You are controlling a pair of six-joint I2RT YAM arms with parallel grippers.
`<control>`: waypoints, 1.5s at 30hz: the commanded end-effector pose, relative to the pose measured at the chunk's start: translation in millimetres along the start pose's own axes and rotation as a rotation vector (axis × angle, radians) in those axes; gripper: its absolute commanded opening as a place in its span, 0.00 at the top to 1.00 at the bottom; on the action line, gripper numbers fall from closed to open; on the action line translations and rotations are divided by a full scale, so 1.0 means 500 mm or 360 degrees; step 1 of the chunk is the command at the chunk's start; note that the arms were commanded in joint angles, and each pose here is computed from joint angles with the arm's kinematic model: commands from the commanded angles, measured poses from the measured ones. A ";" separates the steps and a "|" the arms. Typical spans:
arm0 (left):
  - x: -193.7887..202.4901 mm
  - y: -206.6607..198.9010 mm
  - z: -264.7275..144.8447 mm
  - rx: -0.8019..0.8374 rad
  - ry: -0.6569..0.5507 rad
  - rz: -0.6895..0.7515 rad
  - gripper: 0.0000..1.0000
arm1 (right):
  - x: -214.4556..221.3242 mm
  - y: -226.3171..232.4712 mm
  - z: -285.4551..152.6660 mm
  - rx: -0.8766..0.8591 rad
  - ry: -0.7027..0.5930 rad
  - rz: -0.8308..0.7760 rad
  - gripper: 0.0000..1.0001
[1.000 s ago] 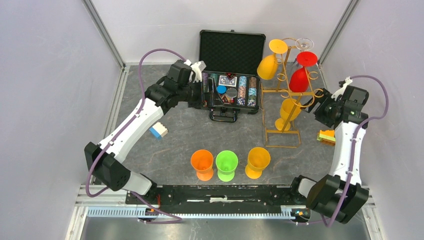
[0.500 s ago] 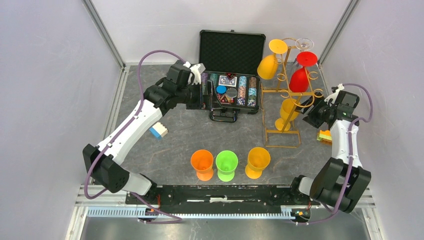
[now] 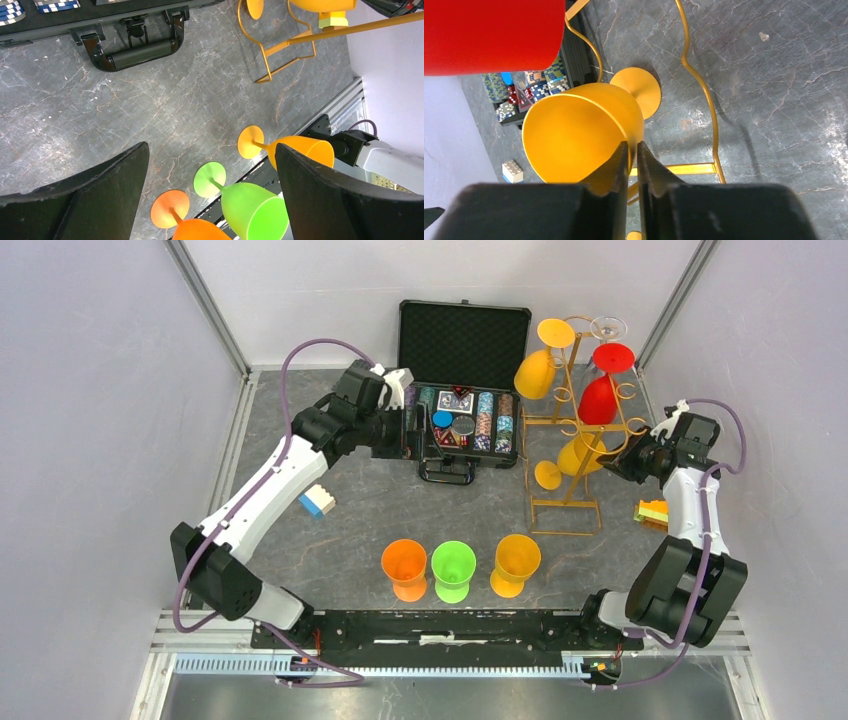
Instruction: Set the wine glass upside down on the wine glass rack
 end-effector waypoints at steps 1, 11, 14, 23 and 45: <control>-0.030 -0.010 -0.003 0.0044 -0.0023 0.0128 0.00 | -0.038 0.030 -0.035 -0.0012 -0.0114 -0.0086 0.89; -0.053 -0.012 0.012 0.0045 -0.0028 0.0148 0.00 | -0.037 0.026 -0.054 0.0076 -0.0154 -0.0092 1.00; -0.057 -0.014 0.014 0.0048 -0.0034 0.0147 0.00 | -0.053 0.032 -0.082 0.0158 -0.0222 -0.0127 1.00; -0.068 -0.019 0.015 0.0052 -0.0051 0.0137 0.00 | -0.075 0.043 -0.168 0.0387 -0.0431 -0.0147 1.00; -0.101 -0.049 0.002 0.0103 -0.0118 0.0078 0.00 | -0.291 0.237 -0.512 0.0472 -0.1571 -0.0405 1.00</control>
Point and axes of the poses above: each gripper's point midway between its finger pads, its own z axis out along the fingers, its own y axis along the line the jaws close on, x = y × z, the point moved 5 cm from there along -z, back along the fingers, and after that the axes turned 4 degrees about -z, right-handed, at the moved point
